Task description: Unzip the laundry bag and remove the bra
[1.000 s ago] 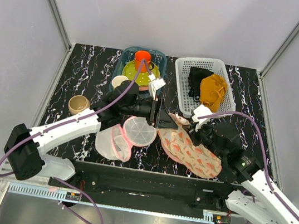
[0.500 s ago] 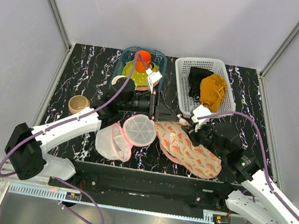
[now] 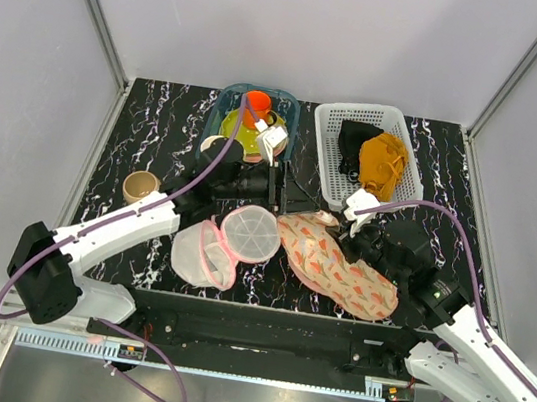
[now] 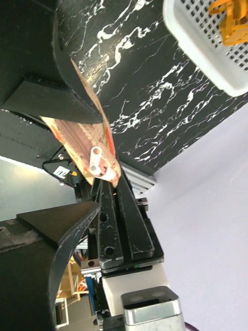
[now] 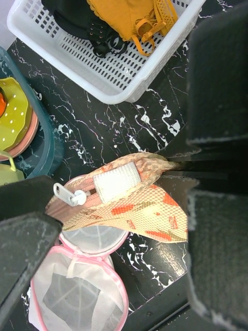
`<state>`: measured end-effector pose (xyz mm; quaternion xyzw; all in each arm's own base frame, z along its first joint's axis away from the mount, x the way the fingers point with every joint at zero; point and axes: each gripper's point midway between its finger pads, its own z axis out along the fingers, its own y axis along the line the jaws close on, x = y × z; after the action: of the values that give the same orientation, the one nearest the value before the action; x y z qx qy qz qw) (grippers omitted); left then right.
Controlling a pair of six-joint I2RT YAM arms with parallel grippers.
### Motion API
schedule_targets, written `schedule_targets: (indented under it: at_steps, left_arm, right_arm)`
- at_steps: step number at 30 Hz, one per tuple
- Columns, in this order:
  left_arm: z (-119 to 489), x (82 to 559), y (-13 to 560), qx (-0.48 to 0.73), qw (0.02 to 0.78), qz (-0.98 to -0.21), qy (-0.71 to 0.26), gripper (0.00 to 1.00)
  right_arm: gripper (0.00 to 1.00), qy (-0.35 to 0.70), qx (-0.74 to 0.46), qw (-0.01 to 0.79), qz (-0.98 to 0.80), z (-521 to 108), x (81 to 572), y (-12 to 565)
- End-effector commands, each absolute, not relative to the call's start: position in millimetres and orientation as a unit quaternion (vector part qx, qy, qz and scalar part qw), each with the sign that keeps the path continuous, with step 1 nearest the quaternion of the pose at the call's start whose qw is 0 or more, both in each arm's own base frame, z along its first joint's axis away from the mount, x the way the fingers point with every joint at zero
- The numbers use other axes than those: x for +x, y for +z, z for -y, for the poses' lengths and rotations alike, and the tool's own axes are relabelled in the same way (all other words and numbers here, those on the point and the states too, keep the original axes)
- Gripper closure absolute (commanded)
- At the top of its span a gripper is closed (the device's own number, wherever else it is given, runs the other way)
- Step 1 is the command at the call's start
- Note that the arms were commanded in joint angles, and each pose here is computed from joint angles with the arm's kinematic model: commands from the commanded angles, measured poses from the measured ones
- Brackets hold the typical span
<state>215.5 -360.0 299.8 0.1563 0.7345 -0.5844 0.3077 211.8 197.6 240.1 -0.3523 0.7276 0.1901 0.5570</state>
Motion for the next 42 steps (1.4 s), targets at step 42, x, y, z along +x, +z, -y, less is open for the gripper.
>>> schedule_targets:
  at_steps: [42]
  left_arm:
    - [358.7, 198.7, 315.5, 0.199, 0.278, -0.702, -0.625, 0.59]
  right_arm:
    - [1.0, 0.192, -0.345, 0.579, -0.713, -203.3, 219.0, 251.8]
